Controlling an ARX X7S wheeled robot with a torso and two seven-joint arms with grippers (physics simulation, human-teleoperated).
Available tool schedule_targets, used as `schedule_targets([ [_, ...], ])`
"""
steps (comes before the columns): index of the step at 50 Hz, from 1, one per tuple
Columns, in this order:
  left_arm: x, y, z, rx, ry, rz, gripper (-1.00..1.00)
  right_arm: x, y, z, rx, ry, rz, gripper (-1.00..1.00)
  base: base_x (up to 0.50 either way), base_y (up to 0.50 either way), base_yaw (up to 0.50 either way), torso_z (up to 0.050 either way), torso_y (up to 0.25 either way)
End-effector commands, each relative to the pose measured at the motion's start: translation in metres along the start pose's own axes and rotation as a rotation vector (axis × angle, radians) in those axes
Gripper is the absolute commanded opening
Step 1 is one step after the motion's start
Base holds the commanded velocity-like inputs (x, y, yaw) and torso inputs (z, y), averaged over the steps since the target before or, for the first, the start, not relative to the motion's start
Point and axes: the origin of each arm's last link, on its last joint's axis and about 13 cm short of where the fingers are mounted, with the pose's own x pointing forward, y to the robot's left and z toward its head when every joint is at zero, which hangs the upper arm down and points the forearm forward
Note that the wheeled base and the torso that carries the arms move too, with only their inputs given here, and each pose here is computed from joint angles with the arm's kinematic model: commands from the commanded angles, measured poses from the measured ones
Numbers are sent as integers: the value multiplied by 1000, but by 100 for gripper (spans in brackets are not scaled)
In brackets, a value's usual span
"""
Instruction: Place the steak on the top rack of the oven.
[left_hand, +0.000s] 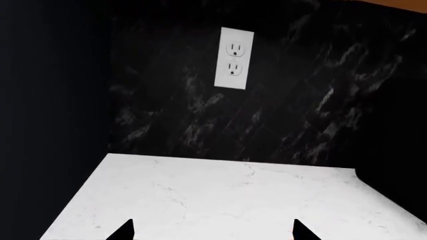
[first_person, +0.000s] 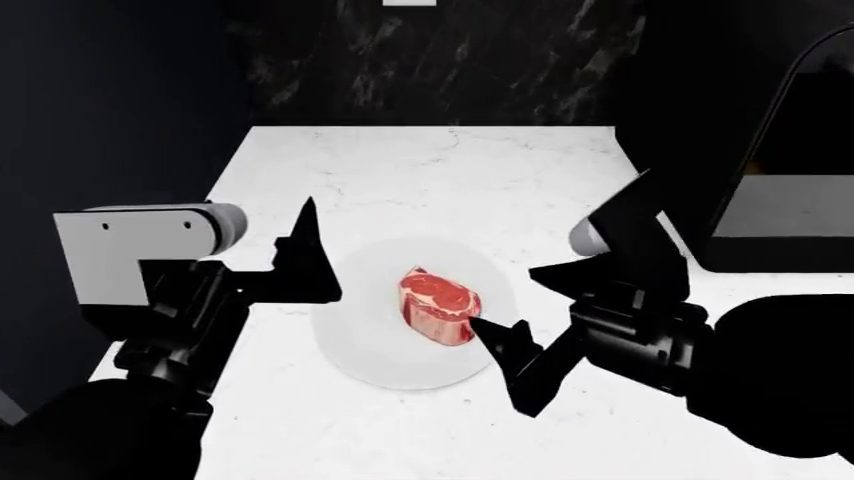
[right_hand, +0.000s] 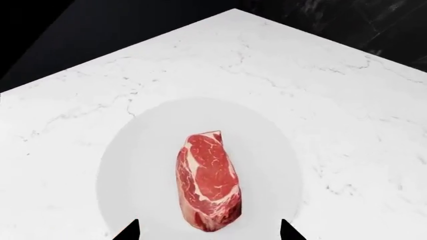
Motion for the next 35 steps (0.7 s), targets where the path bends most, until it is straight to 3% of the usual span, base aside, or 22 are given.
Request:
schedule_targets([
  [1, 3, -1, -3, 11, 9, -1, 100, 24, -16, -1, 19, 68, -5, 100, 0, 0, 0, 0, 0],
  [9, 5, 1, -4, 7, 13, 5, 100, 49, -25, 4, -3, 121, 18, 100, 0, 0, 0, 0, 0],
  [35, 6, 2, -6, 11, 17, 9, 100, 72, -23, -4, -18, 194, 141, 100, 0, 0, 0, 0, 0],
])
